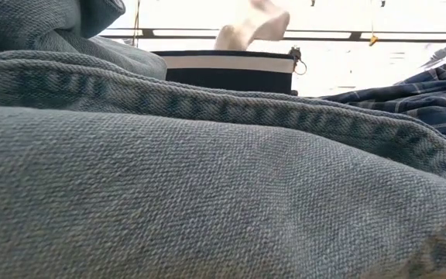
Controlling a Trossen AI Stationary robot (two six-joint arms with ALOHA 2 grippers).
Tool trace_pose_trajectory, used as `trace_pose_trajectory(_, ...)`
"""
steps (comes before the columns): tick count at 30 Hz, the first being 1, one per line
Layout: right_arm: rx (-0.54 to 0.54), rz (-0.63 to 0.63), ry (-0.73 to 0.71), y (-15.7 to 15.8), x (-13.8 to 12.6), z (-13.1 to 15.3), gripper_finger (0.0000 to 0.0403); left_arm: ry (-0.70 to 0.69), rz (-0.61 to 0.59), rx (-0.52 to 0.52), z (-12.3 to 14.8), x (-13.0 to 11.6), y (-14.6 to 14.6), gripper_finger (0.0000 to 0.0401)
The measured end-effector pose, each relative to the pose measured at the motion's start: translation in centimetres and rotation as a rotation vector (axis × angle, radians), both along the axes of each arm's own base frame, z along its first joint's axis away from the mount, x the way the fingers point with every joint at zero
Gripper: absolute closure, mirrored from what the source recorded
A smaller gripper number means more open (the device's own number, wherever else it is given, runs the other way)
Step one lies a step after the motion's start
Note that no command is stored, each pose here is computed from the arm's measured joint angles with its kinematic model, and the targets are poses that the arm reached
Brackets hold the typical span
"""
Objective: Sort clothes
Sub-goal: Put the white shorts into the blue bin
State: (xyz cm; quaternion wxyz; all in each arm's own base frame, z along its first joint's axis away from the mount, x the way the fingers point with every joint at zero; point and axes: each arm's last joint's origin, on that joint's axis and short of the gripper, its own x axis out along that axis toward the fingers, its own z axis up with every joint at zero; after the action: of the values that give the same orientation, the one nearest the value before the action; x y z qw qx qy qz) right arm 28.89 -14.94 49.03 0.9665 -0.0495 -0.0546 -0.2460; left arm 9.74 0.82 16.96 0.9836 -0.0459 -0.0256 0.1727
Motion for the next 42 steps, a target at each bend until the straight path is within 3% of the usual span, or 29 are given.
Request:
trace_pose_trajectory(4,0.079,0.031,0.052,-1.5,1.3,-1.9,0.04,0.0,0.0,0.0,0.0,0.0,0.0,0.0268)
trace_pose_trajectory(13,0.26,0.03,0.327,-3.0,3.5,-7.1,0.0393,0.0,0.0,0.0,0.0,0.0,0.0,0.0268)
trace_pose_trajectory(30,0.428,0.047,0.618,-5.0,9.7,-17.5,0.0395,-0.001,0.0,0.0,0.0,0.0,0.0,0.0268)
trace_pose_trajectory(42,0.552,0.021,0.809,-6.1,11.7,-24.6,0.0395,-0.001,0.0,0.0,0.0,0.0,0.0,0.0268)
